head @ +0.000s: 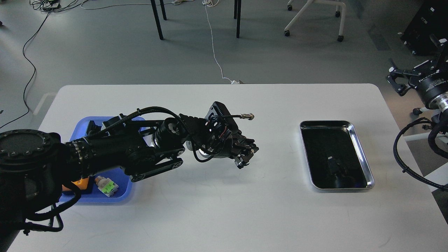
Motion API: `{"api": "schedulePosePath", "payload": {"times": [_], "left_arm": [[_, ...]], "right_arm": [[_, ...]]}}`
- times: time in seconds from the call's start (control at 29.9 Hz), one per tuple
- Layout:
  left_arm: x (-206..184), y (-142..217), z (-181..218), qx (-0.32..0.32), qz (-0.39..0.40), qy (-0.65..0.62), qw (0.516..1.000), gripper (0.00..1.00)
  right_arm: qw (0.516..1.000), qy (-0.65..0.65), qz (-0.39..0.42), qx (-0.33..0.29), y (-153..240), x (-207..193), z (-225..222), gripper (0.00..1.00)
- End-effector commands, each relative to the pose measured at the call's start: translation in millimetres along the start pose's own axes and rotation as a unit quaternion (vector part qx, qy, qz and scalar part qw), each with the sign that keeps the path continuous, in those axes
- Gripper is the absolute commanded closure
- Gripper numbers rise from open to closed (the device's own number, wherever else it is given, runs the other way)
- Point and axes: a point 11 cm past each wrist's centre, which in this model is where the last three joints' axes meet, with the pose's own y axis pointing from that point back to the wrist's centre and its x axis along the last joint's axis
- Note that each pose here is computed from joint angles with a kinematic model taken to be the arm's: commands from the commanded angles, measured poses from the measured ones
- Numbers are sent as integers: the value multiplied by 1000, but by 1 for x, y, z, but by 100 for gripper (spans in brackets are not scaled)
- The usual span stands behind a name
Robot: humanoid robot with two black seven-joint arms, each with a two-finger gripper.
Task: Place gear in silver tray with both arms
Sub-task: 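Lift the gear and carry it toward the table center, then release the gear on the table between trays and withdraw left arm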
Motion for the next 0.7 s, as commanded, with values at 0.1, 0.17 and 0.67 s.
{"api": "schedulePosePath", "payload": {"times": [0.1,0.17,0.67], "left_arm": [[-27,-3,-5,10,-32,-2,999,87],[-28,-5,-2,8,-27,-1,1000,87],[-30,-25,13,8,-28,5,1000,74]], "right_arm": [[1000,-1,-3,-2,0,-2,2,1],[1000,-2,-5,-3,-1,-3,3,1],[1000,4,-1,-8,2,0,5,1]]}}
